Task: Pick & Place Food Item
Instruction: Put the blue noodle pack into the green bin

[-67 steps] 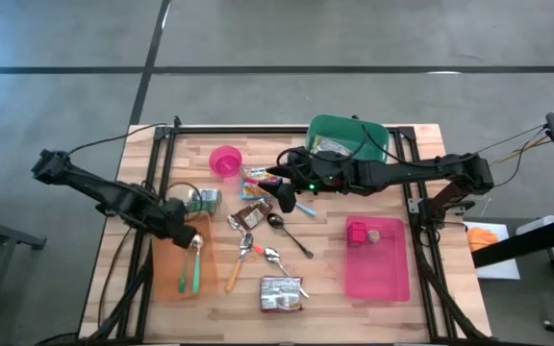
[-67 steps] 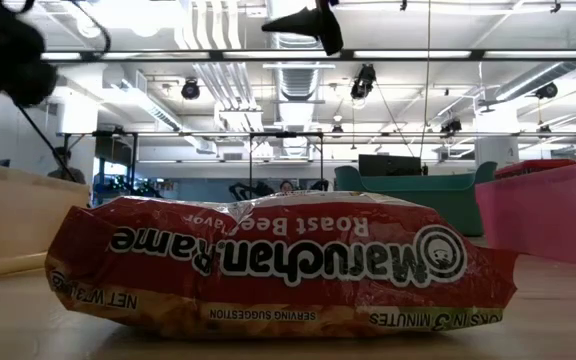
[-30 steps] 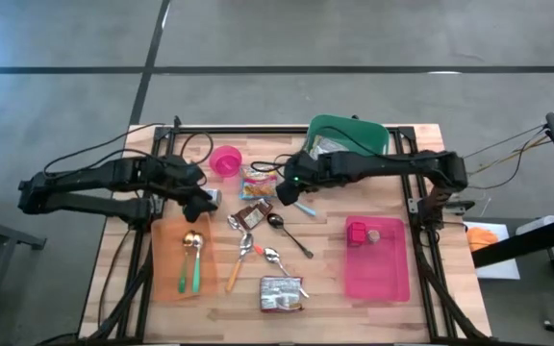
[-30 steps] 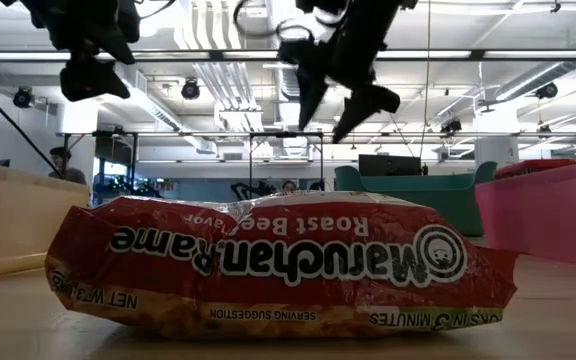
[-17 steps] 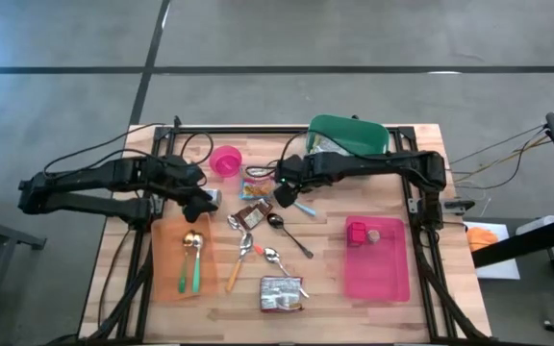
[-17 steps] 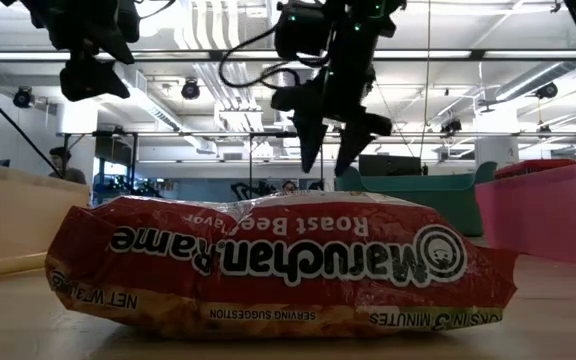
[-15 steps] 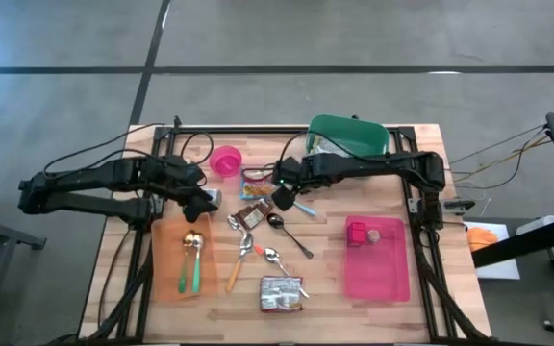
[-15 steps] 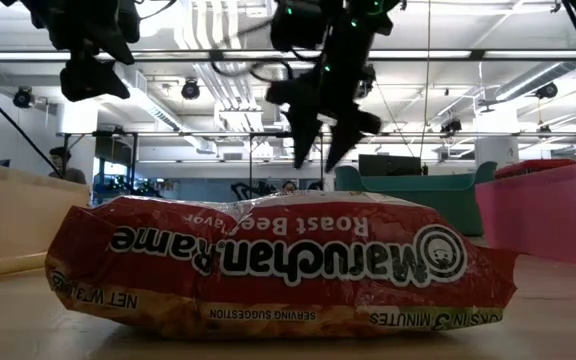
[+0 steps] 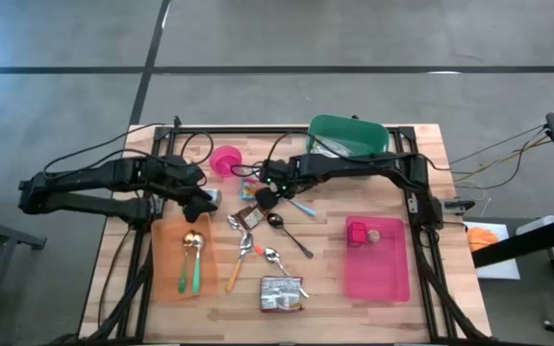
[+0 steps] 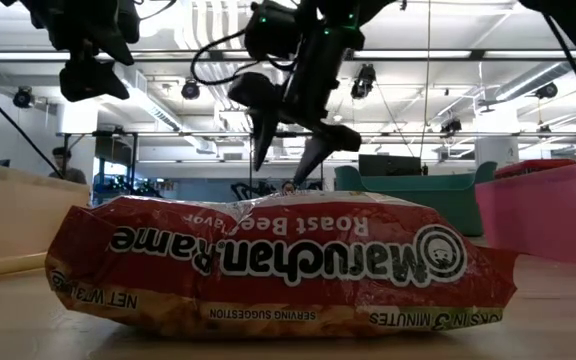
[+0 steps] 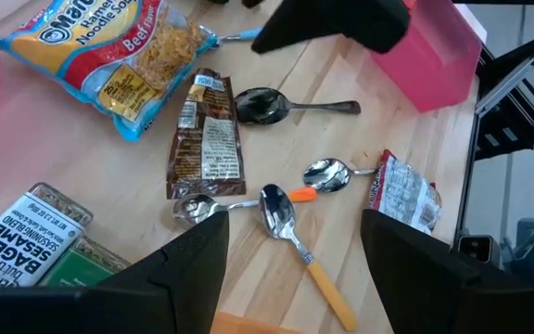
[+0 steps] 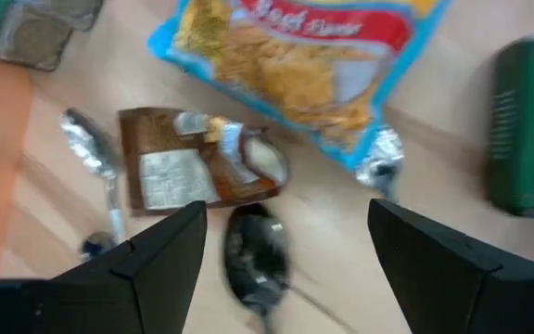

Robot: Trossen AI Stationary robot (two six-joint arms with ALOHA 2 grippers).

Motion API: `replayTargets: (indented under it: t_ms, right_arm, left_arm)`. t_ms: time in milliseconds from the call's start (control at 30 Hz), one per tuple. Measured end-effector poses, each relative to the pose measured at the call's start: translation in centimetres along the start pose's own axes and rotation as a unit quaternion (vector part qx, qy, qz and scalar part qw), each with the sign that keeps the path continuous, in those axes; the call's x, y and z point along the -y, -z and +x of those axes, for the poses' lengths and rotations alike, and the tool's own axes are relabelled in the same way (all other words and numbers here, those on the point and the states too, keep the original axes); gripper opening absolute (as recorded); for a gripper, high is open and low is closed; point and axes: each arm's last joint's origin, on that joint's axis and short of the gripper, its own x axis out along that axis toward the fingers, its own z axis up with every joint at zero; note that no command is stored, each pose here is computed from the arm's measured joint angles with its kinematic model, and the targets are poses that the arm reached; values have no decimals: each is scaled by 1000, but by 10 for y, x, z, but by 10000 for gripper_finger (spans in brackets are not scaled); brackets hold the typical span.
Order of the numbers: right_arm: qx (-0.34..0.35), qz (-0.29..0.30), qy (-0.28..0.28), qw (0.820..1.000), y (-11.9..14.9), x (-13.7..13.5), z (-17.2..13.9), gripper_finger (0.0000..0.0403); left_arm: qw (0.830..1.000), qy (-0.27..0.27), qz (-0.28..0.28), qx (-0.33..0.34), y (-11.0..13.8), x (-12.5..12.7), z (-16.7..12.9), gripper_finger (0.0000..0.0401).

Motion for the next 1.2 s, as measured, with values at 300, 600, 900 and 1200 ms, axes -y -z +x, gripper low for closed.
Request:
replayTargets:
  t_ms: [300,600,900,1200]
  right_arm:
    - [25,54,-20,998,-17,10,29,295]
    - [44,63,-27,997,-29,26,37,295]
    - [41,56,-46,996,-25,30,47,295]
    - [41,57,-55,996,-18,39,62,295]
  left_arm:
    - [1000,1,-1,-5,1,0,0,246]
    - [1000,7,-4,-12,1,0,0,246]
    - [1000,7,-4,-12,1,0,0,246]
    - [1000,12,-5,-15,2,0,0,246]
